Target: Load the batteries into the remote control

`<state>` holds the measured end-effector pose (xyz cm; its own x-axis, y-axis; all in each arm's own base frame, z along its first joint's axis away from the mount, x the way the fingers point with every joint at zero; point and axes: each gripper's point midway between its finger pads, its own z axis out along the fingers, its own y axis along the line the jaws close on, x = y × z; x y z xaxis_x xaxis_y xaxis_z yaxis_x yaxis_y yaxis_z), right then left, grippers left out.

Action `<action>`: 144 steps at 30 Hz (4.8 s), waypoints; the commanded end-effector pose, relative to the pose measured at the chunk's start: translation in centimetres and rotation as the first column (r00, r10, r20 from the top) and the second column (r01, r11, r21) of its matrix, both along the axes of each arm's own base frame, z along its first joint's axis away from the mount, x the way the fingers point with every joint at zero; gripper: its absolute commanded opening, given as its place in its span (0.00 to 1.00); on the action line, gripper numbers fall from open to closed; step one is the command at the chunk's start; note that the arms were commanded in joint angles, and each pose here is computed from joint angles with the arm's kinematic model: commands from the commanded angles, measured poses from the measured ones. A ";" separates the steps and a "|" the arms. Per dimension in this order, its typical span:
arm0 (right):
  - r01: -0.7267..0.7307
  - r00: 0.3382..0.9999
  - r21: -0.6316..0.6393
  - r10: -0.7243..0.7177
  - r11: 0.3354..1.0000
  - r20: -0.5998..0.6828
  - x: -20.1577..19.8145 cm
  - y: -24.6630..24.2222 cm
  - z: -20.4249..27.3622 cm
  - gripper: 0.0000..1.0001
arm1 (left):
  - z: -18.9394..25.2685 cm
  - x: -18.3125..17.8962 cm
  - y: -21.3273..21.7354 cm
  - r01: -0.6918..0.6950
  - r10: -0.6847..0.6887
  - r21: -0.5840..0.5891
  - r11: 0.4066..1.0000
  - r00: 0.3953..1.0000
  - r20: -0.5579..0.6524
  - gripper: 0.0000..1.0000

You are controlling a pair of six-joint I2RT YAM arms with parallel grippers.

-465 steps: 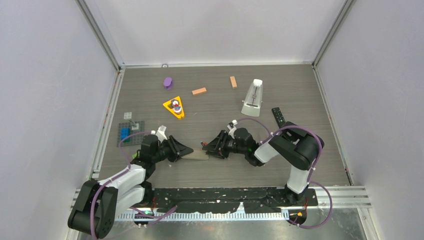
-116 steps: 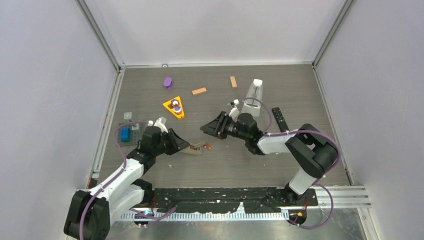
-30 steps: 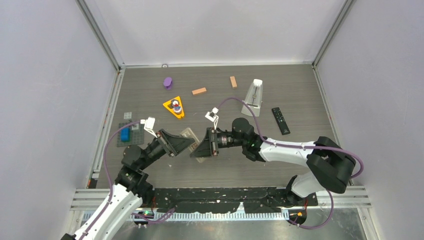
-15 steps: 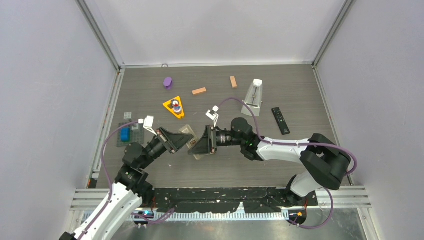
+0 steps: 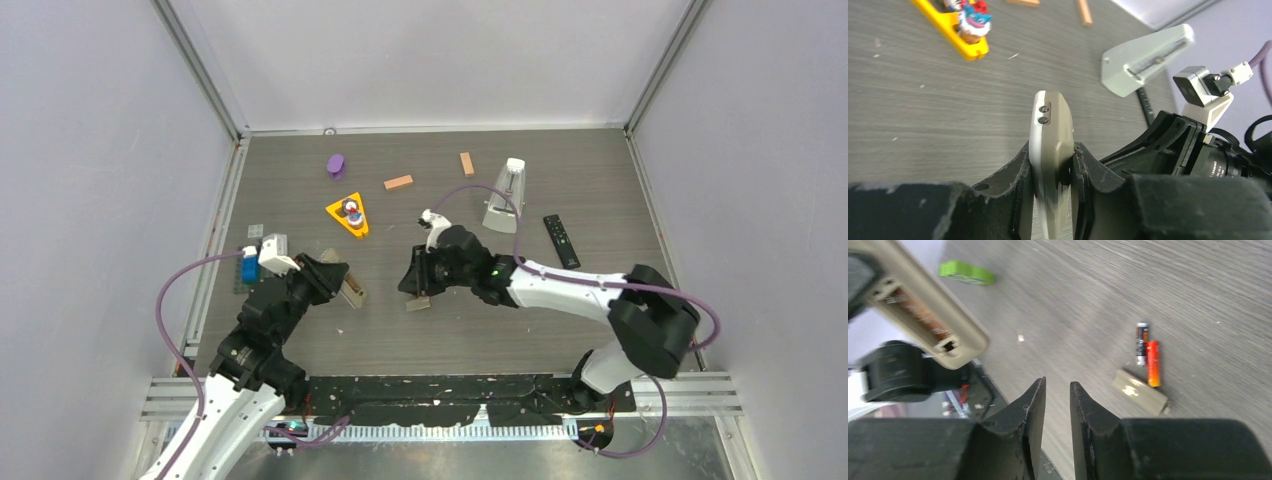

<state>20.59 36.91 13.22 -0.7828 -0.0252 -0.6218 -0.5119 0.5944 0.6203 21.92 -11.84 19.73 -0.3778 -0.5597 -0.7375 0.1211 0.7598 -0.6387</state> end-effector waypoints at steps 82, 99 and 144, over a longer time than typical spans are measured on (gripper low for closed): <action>-0.068 0.965 -0.653 0.215 0.754 0.148 7.2 -1.0 -10.1 0.15 | -2.3 1.1 1.1 -0.072 0.077 0.069 0.995 0.995 -0.064 0.00; 0.160 0.887 0.050 -0.166 0.986 0.431 3.6 -0.1 10.5 0.05 | 2.6 -1.5 -4.9 0.278 -0.266 -0.111 0.954 0.958 0.109 0.00; 0.057 0.813 0.061 -0.082 0.996 0.577 -4.6 2.6 12.3 0.06 | 7.8 -4.0 -7.1 0.339 -0.347 -0.540 0.771 0.933 0.090 0.00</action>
<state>16.02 39.40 25.58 -0.2904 0.0512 -0.9555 -0.7371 0.6248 0.2575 18.13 -19.05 24.26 -0.6598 -0.6703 -0.3398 0.2113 0.2685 -0.9398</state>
